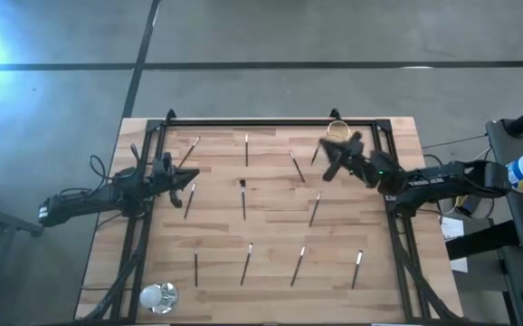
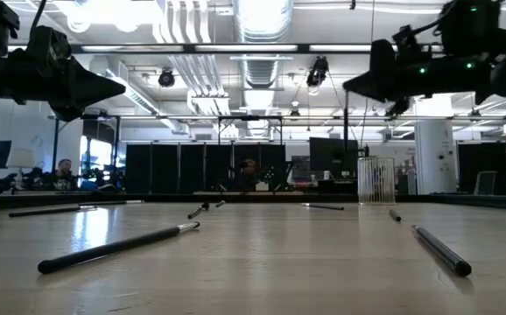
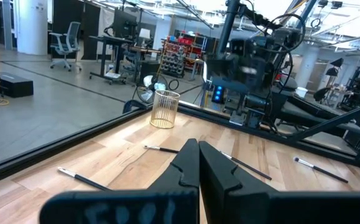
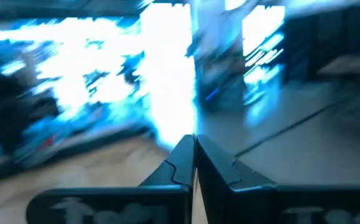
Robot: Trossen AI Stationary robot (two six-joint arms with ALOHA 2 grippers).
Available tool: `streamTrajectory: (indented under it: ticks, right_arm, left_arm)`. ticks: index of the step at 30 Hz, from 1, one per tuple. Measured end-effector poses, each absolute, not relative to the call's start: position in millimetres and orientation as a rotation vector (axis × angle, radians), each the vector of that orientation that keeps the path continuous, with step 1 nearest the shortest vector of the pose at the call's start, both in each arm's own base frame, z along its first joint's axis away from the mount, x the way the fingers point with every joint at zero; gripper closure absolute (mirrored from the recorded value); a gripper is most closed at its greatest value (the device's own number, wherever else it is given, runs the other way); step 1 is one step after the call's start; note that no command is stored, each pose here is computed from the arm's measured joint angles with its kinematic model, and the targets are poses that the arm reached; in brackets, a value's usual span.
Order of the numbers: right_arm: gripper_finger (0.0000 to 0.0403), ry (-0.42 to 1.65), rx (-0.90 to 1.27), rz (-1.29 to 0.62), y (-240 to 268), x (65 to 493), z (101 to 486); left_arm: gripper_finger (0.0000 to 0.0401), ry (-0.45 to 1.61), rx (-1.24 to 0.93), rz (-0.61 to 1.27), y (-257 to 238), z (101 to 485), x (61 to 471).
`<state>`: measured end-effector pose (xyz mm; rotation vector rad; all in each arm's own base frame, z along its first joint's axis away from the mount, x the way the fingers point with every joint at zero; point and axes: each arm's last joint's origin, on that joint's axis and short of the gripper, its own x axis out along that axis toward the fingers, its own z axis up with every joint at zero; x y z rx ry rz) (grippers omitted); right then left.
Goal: Put items in baskets/containers
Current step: Put the black eyeshadow brush into the gold pen holder
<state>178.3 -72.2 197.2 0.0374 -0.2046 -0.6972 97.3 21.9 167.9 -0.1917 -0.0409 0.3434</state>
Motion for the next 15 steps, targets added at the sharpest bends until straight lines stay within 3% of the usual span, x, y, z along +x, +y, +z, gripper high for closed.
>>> streamTrajectory:
  ticks: [6,15]
  right_arm:
    - [0.0394,-0.244,-0.058,-1.056,-90,163,211]
    - [0.0395,-0.193,0.012,-1.288,-129,145,195]
  left_arm:
    - [0.0401,-0.041,-0.192,0.343,22,168,97]
    - [0.0401,-0.041,-0.192,0.343,22,168,97]
